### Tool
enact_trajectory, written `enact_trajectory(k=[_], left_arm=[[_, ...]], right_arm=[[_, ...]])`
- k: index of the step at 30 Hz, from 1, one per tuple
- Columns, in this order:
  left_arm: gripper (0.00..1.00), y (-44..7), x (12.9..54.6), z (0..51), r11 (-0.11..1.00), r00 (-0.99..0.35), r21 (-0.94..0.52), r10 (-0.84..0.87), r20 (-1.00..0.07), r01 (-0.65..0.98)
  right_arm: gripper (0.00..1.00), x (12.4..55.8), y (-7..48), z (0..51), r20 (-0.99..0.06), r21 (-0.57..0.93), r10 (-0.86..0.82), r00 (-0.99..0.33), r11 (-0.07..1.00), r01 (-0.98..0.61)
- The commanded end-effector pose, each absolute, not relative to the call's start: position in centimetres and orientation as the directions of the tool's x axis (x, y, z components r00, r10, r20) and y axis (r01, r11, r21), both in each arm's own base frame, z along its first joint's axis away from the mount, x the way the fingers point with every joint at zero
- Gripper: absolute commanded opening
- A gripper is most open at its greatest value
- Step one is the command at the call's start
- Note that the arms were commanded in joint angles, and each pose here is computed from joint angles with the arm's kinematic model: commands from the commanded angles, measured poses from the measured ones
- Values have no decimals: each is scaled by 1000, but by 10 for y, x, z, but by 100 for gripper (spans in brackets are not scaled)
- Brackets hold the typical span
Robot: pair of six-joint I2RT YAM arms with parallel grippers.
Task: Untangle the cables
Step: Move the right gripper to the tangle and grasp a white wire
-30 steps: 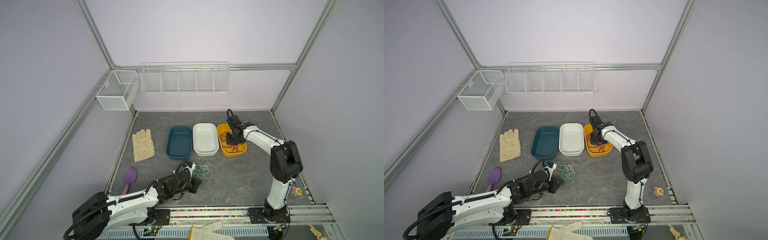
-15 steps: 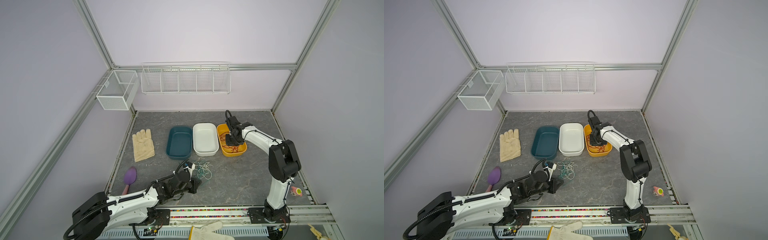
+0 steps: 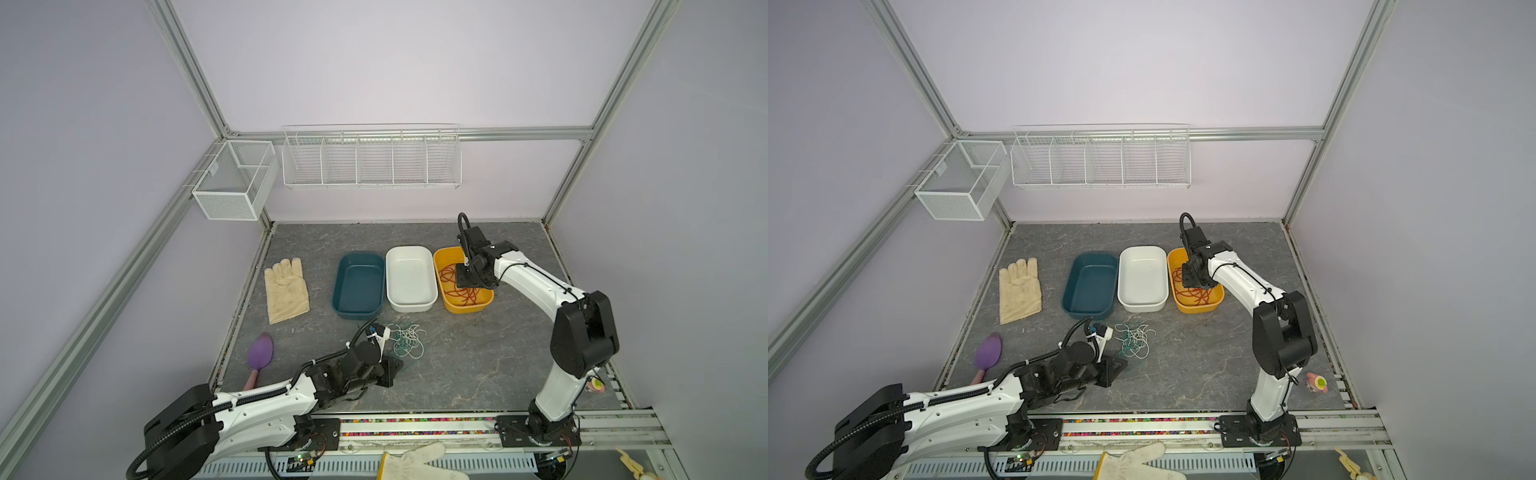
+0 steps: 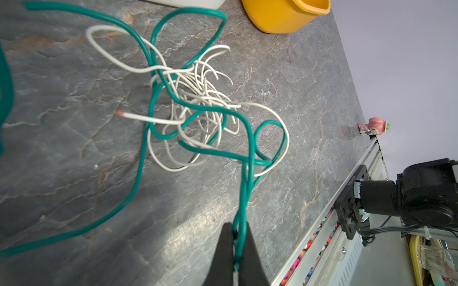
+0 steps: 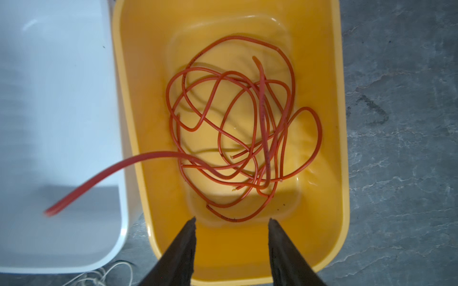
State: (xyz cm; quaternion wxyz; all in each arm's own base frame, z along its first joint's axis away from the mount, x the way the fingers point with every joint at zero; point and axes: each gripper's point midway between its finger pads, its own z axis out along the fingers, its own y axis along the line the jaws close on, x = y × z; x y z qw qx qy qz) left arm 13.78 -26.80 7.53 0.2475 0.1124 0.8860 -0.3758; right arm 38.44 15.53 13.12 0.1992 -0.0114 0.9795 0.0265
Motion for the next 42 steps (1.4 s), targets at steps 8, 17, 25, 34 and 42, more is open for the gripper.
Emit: enact_trajectory(k=[8,17,25,34,42], left_arm=[[0,-269,135,81,675,-850,-624,7,-527,393],[0,-261,135,90,674,-840,-625,-13,-543,393],[0,-258,133,92,671,-842,-631,-17,-540,391],[0,-256,133,98,664,-837,-637,-29,-546,392],[0,-249,132,105,662,-828,-637,-45,-559,395]], right_arm=[[68,295,237,185,-456,472,-67,-887,827,-305],[66,214,286,148,-424,586,-162,-891,701,-406],[58,186,304,115,-399,578,-228,-888,690,-436],[43,186,311,91,-386,522,-257,-886,731,-439],[19,194,297,73,-387,443,-235,-892,801,-403]])
